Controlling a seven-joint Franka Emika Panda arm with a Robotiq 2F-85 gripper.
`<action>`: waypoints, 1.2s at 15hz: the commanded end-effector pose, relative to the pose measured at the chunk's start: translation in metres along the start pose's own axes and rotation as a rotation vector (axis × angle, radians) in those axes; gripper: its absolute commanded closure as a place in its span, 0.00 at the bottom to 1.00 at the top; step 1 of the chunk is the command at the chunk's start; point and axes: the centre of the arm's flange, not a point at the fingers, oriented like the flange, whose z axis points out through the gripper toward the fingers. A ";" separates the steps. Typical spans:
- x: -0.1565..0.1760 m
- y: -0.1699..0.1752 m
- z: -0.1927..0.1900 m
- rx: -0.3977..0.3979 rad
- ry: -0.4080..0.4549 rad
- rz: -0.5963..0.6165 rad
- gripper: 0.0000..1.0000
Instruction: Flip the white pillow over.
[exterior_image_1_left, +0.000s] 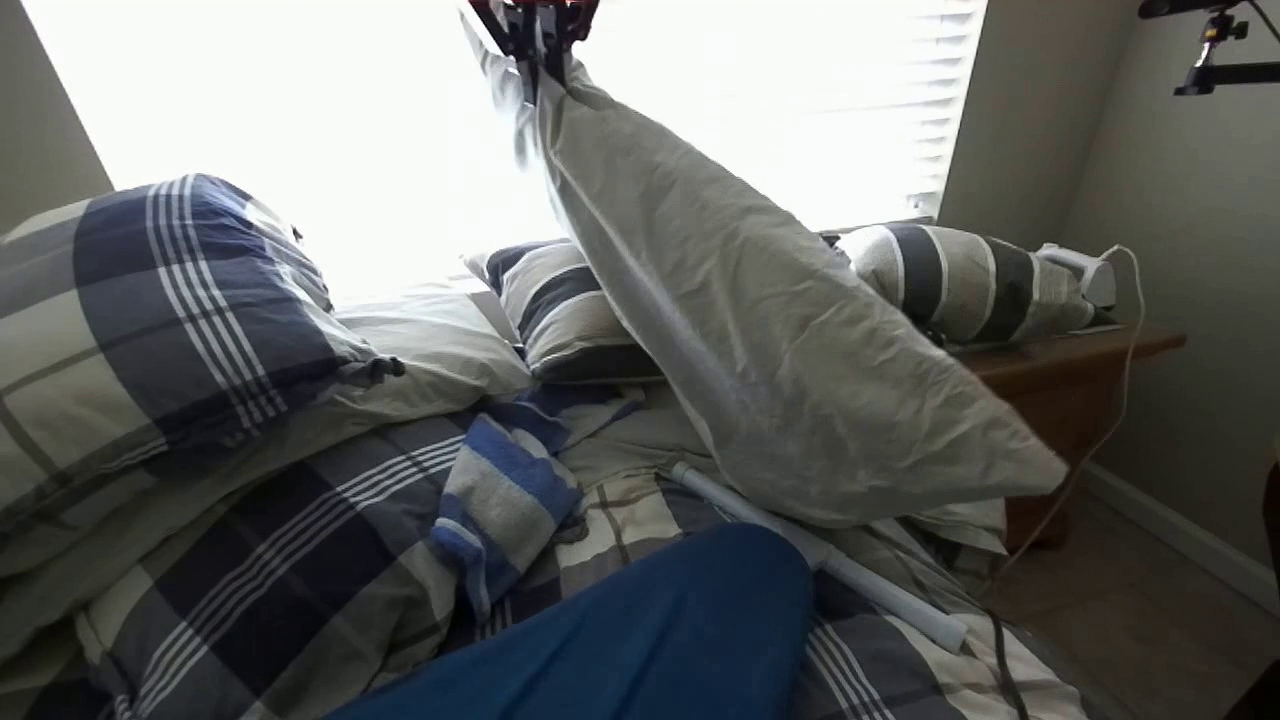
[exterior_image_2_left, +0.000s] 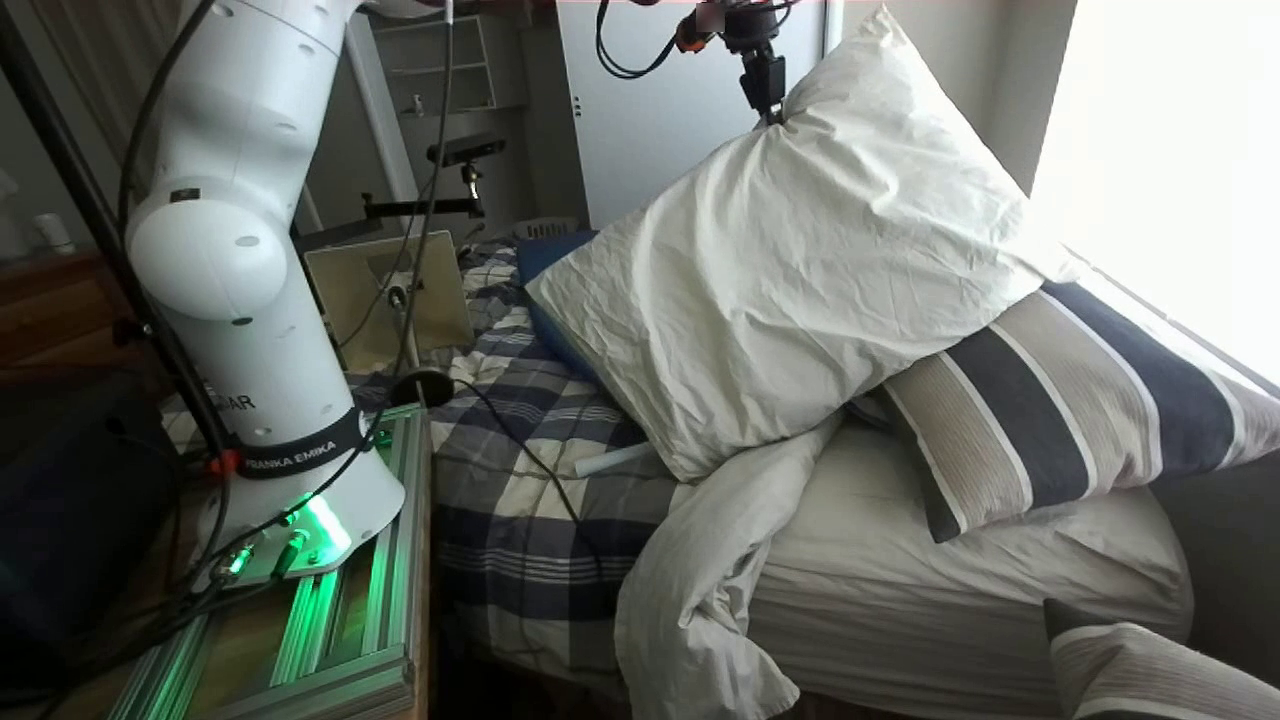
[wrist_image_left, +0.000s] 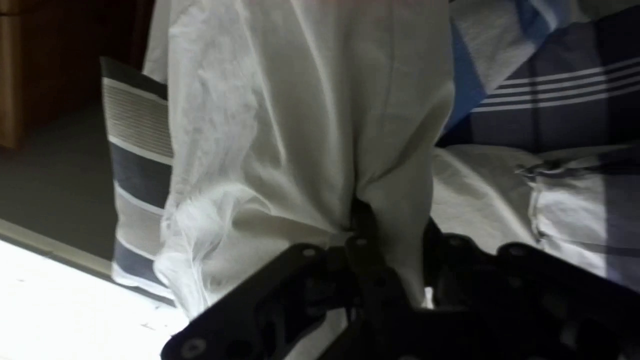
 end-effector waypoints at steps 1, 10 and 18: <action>0.012 -0.009 -0.010 0.149 -0.110 -0.059 0.45; -0.048 0.101 -0.047 0.214 -0.332 -0.230 0.00; -0.049 0.138 -0.058 0.177 -0.329 -0.329 0.00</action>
